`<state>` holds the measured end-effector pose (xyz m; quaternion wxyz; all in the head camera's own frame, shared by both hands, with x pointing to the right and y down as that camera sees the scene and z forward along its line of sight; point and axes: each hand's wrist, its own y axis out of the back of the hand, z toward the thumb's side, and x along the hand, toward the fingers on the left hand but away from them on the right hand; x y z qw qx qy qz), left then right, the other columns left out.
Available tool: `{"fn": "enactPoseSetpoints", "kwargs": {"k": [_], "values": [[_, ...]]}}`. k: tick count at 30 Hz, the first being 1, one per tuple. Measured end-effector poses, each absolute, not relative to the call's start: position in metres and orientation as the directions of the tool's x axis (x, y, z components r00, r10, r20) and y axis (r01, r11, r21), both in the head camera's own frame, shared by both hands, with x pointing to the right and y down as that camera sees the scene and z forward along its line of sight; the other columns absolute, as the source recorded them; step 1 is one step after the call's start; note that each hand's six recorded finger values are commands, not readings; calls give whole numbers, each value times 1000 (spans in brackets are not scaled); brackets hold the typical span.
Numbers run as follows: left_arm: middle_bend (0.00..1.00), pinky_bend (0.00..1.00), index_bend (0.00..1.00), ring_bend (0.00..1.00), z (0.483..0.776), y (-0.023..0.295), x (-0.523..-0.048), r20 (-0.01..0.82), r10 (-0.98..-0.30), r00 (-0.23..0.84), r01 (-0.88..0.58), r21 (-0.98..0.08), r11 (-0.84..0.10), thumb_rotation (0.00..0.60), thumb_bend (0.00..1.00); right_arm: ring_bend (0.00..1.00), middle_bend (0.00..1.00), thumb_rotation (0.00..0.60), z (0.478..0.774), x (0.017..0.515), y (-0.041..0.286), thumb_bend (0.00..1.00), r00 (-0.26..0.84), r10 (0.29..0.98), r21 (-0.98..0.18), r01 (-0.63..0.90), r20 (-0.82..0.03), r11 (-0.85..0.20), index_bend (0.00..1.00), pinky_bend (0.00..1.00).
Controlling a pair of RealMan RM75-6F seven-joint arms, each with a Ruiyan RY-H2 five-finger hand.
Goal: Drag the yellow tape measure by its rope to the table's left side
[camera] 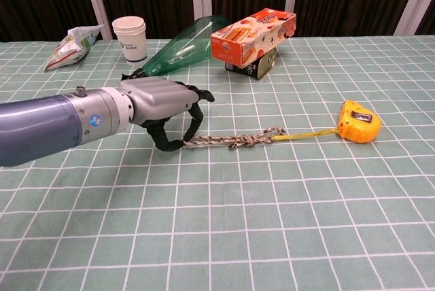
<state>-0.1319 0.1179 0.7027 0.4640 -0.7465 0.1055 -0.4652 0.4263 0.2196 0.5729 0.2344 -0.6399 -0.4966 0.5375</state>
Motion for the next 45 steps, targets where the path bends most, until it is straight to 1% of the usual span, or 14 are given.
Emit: {"fn": "enactPoseSetpoints", "kwargs": {"k": [10,18,25,31,38,45], "values": [[16,0,600,0,679,109,-154,544,-640,542,229,-829,-510,600,542,0,0,600,573,426,220,183,-71,888,-835,382,-454,-397,0,0],[22,0,601,0,655,101,-201,495,-708,504,204,-865,-459,600,542,0,0,600,572,425,220,182,-64,891,-839,373,-449,-396,0,0],[24,0,603,0,640,99,-248,481,-758,441,193,-875,-444,600,542,0,0,600,572,424,220,182,-61,893,-843,366,-445,-395,0,0],[27,0,603,0,626,97,-305,480,-803,353,219,-877,-427,600,542,0,0,600,571,422,221,183,-55,895,-845,362,-442,-394,0,0],[30,0,602,0,613,92,-378,476,-854,212,260,-870,-420,600,542,0,0,600,572,420,221,183,-49,897,-846,358,-439,-395,0,0],[34,0,603,0,595,82,-459,441,-896,43,324,-855,-406,600,542,0,0,600,574,415,221,183,-37,897,-844,356,-441,-400,0,0]]}}
